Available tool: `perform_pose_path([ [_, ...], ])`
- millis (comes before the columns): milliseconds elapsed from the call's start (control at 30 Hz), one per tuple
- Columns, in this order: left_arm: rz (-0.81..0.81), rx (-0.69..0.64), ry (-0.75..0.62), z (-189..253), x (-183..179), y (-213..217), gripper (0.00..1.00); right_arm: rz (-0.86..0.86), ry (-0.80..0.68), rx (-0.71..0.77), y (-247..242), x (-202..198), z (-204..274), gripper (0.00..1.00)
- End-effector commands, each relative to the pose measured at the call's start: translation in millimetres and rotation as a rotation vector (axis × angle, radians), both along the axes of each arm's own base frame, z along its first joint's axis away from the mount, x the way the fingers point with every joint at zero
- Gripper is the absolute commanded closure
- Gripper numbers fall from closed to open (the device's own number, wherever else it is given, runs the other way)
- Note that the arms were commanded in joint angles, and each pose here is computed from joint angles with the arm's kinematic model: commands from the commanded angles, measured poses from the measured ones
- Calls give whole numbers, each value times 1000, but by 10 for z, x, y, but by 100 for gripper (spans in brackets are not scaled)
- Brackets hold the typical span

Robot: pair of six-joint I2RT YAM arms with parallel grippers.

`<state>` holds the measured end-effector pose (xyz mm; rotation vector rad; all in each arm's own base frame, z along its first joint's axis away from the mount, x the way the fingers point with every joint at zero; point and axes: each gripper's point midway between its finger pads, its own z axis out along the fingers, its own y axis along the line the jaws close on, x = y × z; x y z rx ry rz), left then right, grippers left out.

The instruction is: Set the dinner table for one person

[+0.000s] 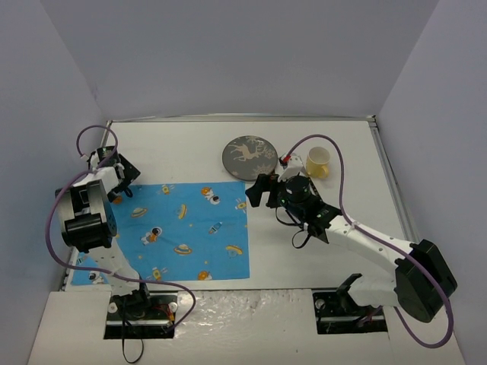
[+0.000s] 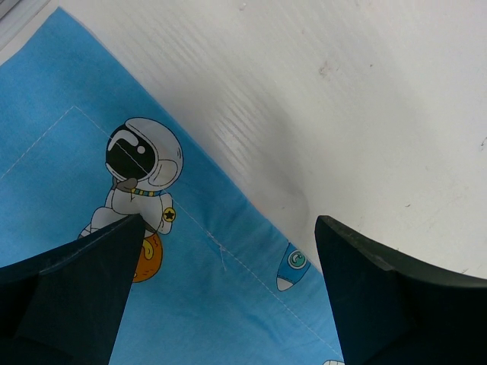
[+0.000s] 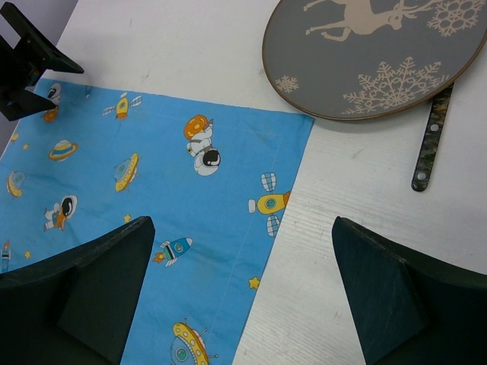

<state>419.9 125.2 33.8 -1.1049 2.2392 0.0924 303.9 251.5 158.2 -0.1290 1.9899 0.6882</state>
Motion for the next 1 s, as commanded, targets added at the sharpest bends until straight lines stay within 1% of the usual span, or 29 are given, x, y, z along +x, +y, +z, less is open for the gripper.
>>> perform_pose_path([
  [0, 3, -20, -58, 179, 129, 7, 8, -43, -70, 58, -1, 126, 233, 0],
  [167, 8, 8, -118, 678, 87, 17, 7, -84, -66, 89, -49, 155, 316, 0],
  [267, -5, 44, -188, 1215, 17, 12, 4, -130, -43, 140, -95, 201, 377, 0],
  [300, -14, 57, -213, 1399, -23, -1, 3, -140, -33, 157, -105, 224, 390, 0],
  [400, -58, 86, -254, 1773, -214, -91, 3, -178, 21, 202, -89, 308, 339, 0],
  [467, -101, 124, -314, 2066, -373, -198, 3, -186, 55, 209, -52, 356, 267, 0],
  [633, -276, 257, -308, 2186, -761, -555, 3, -228, 162, 228, -9, 520, 27, 0],
  [700, -352, 329, -341, 2337, -925, -707, 3, -248, 209, 251, 15, 598, -93, 0],
  [767, -439, 357, -362, 2394, -1029, -903, 3, -266, 221, 279, 42, 687, -138, 0],
  [833, -513, 352, -373, 2412, -1112, -1091, 3, -280, 224, 304, 43, 741, -177, 2],
  [900, -549, 346, -366, 2378, -1177, -1164, 3, -298, 225, 352, 67, 819, -203, 4],
  [967, -575, 349, -375, 2353, -1199, -1218, 3, -312, 234, 365, 68, 887, -275, 6],
])
